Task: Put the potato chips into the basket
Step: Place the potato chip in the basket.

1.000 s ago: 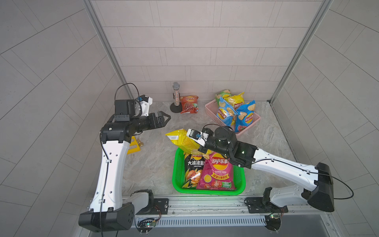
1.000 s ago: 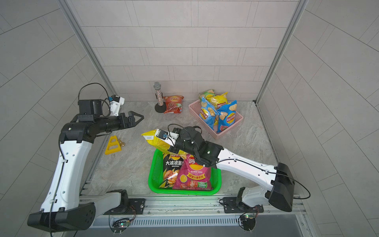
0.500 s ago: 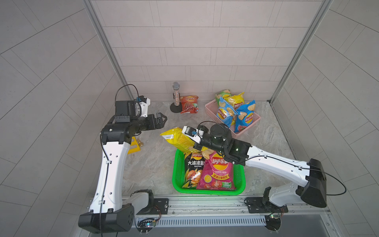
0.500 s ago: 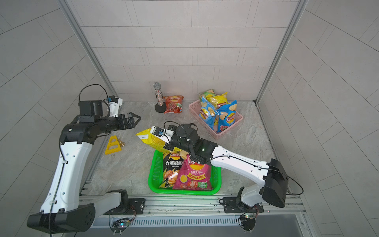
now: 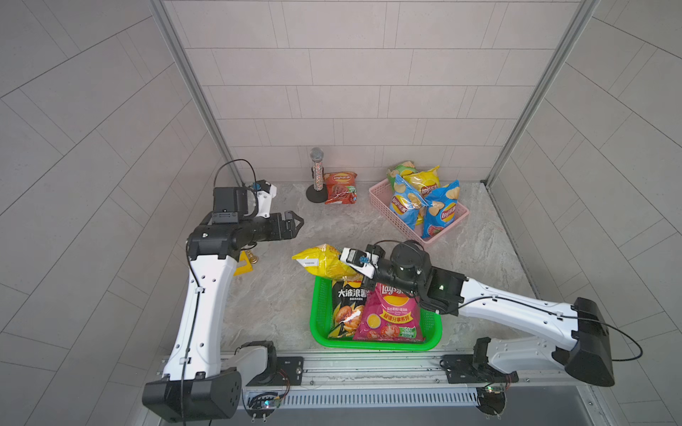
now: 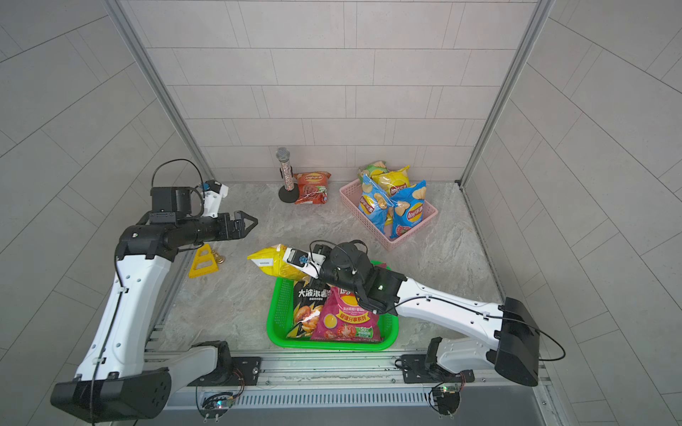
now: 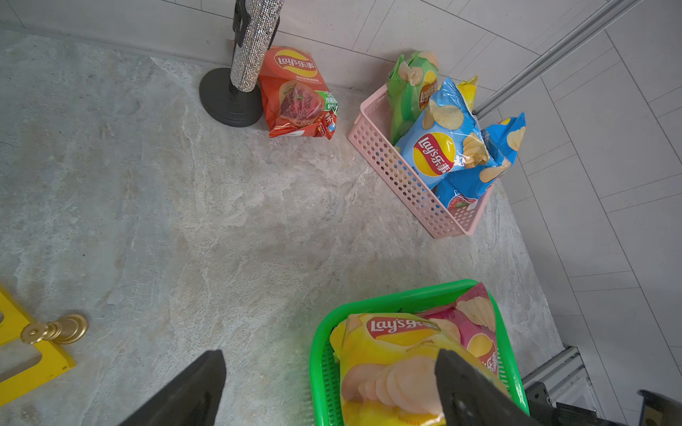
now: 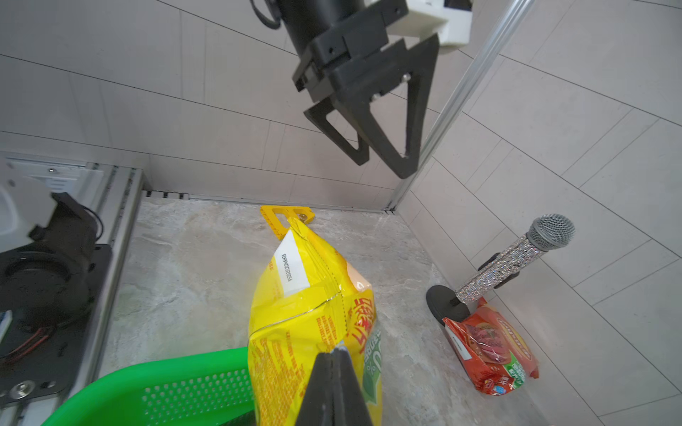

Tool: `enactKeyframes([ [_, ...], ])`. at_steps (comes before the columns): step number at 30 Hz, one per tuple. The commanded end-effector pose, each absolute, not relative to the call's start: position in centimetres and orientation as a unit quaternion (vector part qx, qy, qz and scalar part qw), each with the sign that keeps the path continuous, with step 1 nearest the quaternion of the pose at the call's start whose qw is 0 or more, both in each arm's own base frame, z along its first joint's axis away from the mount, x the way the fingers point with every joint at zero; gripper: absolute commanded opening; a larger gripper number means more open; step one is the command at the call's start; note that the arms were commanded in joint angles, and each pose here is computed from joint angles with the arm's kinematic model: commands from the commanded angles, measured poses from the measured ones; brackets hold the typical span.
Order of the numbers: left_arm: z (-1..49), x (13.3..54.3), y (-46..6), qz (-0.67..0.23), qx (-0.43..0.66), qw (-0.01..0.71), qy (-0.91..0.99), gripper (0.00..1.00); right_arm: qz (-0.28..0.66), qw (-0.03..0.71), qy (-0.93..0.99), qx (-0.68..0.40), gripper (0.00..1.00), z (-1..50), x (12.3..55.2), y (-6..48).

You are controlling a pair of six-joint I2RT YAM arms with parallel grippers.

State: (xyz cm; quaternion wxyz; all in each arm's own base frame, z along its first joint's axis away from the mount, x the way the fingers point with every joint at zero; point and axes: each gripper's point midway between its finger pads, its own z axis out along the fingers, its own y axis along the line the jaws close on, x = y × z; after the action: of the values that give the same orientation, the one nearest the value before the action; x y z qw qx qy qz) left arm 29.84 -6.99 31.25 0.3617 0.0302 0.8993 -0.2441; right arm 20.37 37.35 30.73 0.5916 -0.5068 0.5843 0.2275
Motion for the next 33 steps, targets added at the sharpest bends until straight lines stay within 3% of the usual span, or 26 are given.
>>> enactKeyframes([
  [1, 30.5, 29.4, -7.3, -0.252, 0.046, 0.352, 0.9, 0.96, 0.246, 0.554, 0.607, -0.514, 0.02, 28.5, 18.3, 36.5],
  [9, 27.8, 30.1, -7.4, -0.252, 0.048, 0.339, 0.905, 0.96, 0.269, 0.507, 0.639, -0.511, 0.2, 25.0, 14.4, 34.8],
  [11, 26.7, 30.1, -7.3, -0.248, 0.056, 0.335, 0.907, 0.96, 0.271, 0.491, 0.649, -0.514, 0.3, 23.9, 13.4, 34.5],
  [16, 24.2, 30.2, -7.1, -0.236, 0.074, 0.314, 0.917, 0.96, 0.273, 0.484, 0.669, -0.494, 0.46, 24.1, 12.6, 32.8],
  [19, 23.1, 30.1, -6.7, -0.22, 0.078, 0.304, 0.924, 0.96, 0.283, 0.489, 0.68, -0.467, 0.66, 25.5, 12.4, 31.0],
  [20, 22.7, 30.2, -6.5, -0.215, 0.076, 0.301, 0.926, 0.96, 0.286, 0.491, 0.683, -0.459, 0.68, 25.9, 12.3, 30.4],
  [24, 20.7, 30.1, -6.4, -0.21, 0.081, 0.289, 0.931, 0.97, 0.303, 0.487, 0.701, -0.423, 0.72, 26.8, 12.4, 29.5],
  [33, 18.4, 29.5, -6.3, -0.205, 0.092, 0.273, 0.935, 0.98, 0.332, 0.362, 0.768, -0.41, 0.62, 22.7, 12.1, 35.8],
])
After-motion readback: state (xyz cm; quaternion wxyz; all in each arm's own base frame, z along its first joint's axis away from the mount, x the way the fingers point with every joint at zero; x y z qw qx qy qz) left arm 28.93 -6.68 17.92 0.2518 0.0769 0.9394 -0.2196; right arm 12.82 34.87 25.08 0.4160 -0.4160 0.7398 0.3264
